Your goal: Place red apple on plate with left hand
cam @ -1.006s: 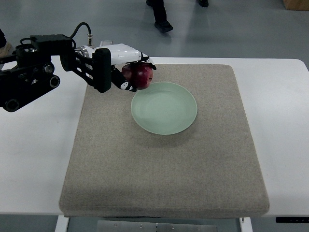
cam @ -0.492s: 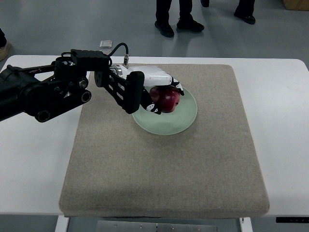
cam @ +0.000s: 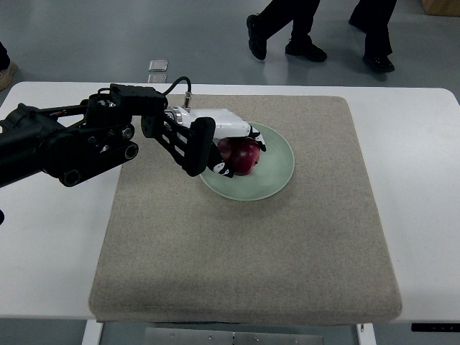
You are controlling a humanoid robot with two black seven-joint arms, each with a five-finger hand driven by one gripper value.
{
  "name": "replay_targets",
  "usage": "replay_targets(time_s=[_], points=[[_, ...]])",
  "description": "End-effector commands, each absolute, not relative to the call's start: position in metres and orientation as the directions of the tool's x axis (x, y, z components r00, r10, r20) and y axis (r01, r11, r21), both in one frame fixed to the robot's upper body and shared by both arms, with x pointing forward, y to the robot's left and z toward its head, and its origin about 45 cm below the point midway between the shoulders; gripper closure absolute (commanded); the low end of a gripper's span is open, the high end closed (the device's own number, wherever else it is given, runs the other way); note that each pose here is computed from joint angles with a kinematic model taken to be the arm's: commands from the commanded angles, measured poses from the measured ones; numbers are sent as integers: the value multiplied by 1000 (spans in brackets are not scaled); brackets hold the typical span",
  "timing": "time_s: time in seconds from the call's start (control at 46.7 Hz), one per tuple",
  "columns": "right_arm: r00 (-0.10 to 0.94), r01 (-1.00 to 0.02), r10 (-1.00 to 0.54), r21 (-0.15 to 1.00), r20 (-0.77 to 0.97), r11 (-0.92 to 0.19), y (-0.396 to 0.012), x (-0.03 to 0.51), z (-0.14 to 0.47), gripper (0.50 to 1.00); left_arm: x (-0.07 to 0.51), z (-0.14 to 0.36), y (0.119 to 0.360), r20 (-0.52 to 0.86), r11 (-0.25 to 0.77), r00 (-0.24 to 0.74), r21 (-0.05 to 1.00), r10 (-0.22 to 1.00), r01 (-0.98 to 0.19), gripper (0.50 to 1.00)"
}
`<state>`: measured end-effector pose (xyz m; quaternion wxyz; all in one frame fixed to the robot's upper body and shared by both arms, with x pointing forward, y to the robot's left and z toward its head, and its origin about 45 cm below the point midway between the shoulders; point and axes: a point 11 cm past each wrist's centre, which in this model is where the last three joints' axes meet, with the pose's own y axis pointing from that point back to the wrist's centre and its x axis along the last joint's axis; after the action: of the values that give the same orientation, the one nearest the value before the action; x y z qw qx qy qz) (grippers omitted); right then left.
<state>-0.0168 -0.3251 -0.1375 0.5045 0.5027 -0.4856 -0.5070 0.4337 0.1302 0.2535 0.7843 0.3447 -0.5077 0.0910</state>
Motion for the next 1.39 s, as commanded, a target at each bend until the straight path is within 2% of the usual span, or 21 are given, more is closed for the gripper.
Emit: replay_targets(time_s=[0.0, 0.021, 0.128, 0.235, 0.364, 0.449, 0.492, 0.792, 0.899, 1.006, 1.177, 1.37], points=[[14, 24, -1000, 1000, -20, -19, -325, -17, -138, 570, 434, 252, 129, 859, 746, 470, 446, -202, -494, 950], [14, 24, -1000, 1000, -20, -19, -325, -17, -138, 570, 434, 250, 128, 858, 747, 473, 447, -202, -492, 939], [14, 24, -1000, 1000, -20, -19, -325, -17, -138, 570, 433, 247, 126, 856, 749, 481, 445, -192, -492, 793], [13, 23, -1000, 1000, -20, -19, -325, -17, -138, 570, 432, 244, 127, 851, 748, 490, 447, -188, -491, 626], [14, 24, -1000, 1000, -20, -19, -325, -17, -138, 570, 432, 245, 126, 851, 749, 492, 444, -181, -492, 542], [13, 23, -1000, 1000, -20, -19, -325, -17, -138, 570, 433, 246, 127, 852, 750, 491, 441, -178, -493, 531], [14, 24, -1000, 1000, -20, -19, -325, -17, -138, 570, 433, 247, 126, 854, 751, 491, 437, -173, -495, 506], [14, 24, -1000, 1000, -21, -21, -325, -17, -138, 570, 435, 254, 127, 861, 755, 481, 423, -162, -501, 504], [14, 24, -1000, 1000, -20, -19, -325, -17, -138, 570, 439, 264, 128, 870, 759, 477, 393, -125, -518, 504], [14, 24, -1000, 1000, -20, -19, -325, -17, -138, 570, 448, 284, 134, 886, 764, 462, 326, -42, -557, 504], [14, 24, -1000, 1000, -21, -21, -325, -17, -138, 570, 466, 312, 157, 884, 738, 453, 228, 117, -635, 506], [14, 24, -1000, 1000, -20, -19, -325, -17, -138, 570, 481, 334, 188, 769, 683, 487, 90, 415, -725, 506]])
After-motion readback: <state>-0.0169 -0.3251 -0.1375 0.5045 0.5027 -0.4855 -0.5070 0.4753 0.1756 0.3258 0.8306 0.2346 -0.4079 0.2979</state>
